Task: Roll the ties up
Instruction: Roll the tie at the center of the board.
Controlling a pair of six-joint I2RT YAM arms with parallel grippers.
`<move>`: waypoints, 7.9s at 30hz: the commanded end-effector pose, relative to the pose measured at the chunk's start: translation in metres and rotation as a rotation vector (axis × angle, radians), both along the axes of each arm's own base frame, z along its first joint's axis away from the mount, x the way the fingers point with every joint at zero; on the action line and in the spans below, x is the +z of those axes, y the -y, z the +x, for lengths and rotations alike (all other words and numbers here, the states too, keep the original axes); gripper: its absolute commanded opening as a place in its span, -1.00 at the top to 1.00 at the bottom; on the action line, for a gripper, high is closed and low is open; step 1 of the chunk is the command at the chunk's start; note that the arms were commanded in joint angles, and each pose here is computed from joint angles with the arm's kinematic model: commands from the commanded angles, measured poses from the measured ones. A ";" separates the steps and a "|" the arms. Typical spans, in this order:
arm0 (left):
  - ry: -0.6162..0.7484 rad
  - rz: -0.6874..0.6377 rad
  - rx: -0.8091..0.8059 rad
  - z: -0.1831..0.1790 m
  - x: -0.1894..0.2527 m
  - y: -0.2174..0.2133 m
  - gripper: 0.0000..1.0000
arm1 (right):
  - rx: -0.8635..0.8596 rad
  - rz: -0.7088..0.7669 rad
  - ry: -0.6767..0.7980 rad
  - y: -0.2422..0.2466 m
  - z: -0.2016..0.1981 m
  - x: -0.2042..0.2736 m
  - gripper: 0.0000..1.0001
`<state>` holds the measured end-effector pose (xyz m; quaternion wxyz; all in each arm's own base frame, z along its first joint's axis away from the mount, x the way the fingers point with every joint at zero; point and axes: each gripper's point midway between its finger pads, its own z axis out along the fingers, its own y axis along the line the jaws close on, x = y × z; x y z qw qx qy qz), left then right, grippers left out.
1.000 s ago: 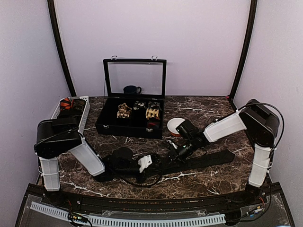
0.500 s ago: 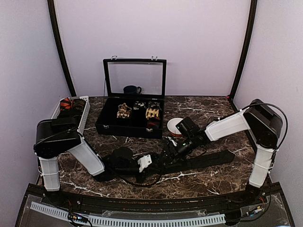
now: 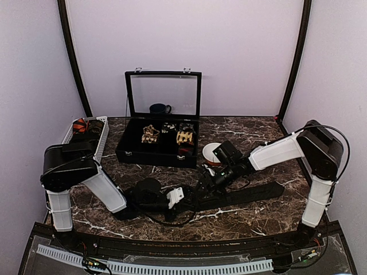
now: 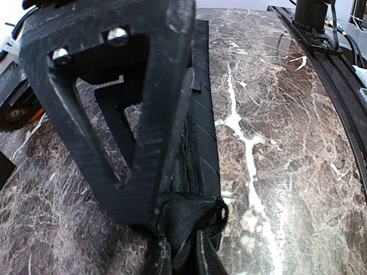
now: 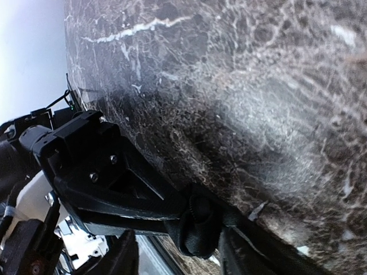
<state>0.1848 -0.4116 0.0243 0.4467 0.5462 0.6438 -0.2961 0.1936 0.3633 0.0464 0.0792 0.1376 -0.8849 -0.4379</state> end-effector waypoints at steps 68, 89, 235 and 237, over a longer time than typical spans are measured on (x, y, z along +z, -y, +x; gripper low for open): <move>-0.037 0.016 0.006 -0.008 -0.029 0.013 0.45 | 0.056 -0.122 0.020 0.040 -0.018 -0.065 0.91; -0.096 0.172 0.052 -0.019 -0.046 -0.027 0.73 | 0.025 -0.043 0.102 0.009 -0.002 0.017 0.01; -0.069 -0.047 0.019 -0.020 -0.008 0.009 -0.43 | 0.099 -0.049 0.005 0.051 -0.033 -0.057 1.00; -0.074 -0.059 0.017 -0.019 -0.008 0.014 -0.43 | 0.101 -0.052 0.011 0.053 -0.035 -0.062 1.00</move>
